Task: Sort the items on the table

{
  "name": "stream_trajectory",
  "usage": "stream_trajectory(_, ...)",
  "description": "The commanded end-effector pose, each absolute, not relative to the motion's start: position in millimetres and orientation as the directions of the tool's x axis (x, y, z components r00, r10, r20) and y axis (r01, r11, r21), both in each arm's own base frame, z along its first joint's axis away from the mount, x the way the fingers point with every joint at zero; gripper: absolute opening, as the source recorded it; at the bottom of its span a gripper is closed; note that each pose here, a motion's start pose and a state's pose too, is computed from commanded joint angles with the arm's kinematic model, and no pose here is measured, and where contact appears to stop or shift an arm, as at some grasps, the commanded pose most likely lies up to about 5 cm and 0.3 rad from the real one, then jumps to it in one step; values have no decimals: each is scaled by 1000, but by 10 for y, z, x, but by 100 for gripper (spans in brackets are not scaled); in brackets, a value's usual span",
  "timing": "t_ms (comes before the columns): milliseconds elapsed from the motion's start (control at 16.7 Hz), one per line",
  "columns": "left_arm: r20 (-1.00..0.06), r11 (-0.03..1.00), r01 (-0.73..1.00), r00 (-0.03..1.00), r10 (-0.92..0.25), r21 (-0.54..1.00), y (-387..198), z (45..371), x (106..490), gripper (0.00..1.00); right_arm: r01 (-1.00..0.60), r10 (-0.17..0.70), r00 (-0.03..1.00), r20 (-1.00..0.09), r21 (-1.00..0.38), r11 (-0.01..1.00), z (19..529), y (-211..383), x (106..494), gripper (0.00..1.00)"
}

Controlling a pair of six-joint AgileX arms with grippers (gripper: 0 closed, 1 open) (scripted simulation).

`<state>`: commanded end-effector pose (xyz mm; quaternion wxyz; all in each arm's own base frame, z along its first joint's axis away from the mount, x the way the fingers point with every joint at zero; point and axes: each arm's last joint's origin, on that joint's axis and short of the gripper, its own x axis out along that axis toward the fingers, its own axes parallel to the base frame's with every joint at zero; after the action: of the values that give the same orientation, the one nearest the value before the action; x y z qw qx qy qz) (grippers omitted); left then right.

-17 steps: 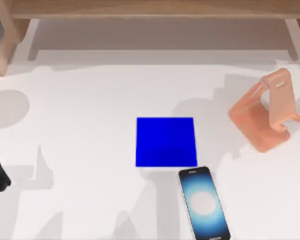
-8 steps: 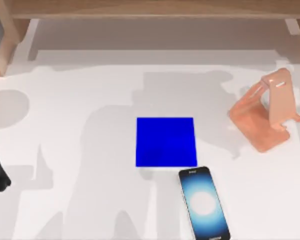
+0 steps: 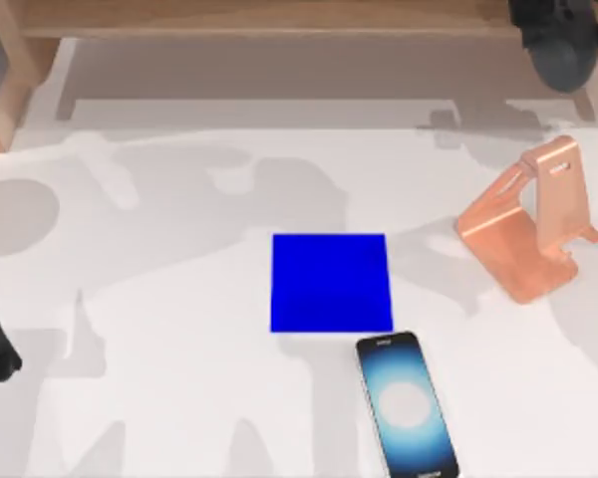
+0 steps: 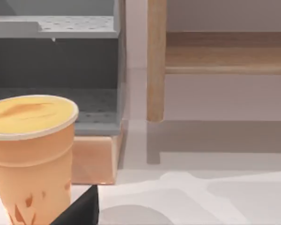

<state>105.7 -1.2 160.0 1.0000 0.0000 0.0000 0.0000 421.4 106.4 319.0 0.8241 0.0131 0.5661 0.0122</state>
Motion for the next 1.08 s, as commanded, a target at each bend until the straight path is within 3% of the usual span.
stream_trajectory(240,0,1000,0,1000,0,0,-12,1600,1057,100,30,73,266,-961,84,996,2712,1916,4151,0)
stream_trajectory(540,0,1000,0,1000,0,0,-12,1600,1057,100,27,36,90,-995,39,999,1834,2750,3905,0)
stream_trajectory(780,0,1000,0,1000,0,0,-12,1600,1057,100,18,0,20,-1000,0,1000,1453,3010,3744,0)
stream_trajectory(1080,0,1000,0,1000,0,0,-12,1600,1057,100,22,0,19,-1000,1,1000,1455,2998,3753,0)
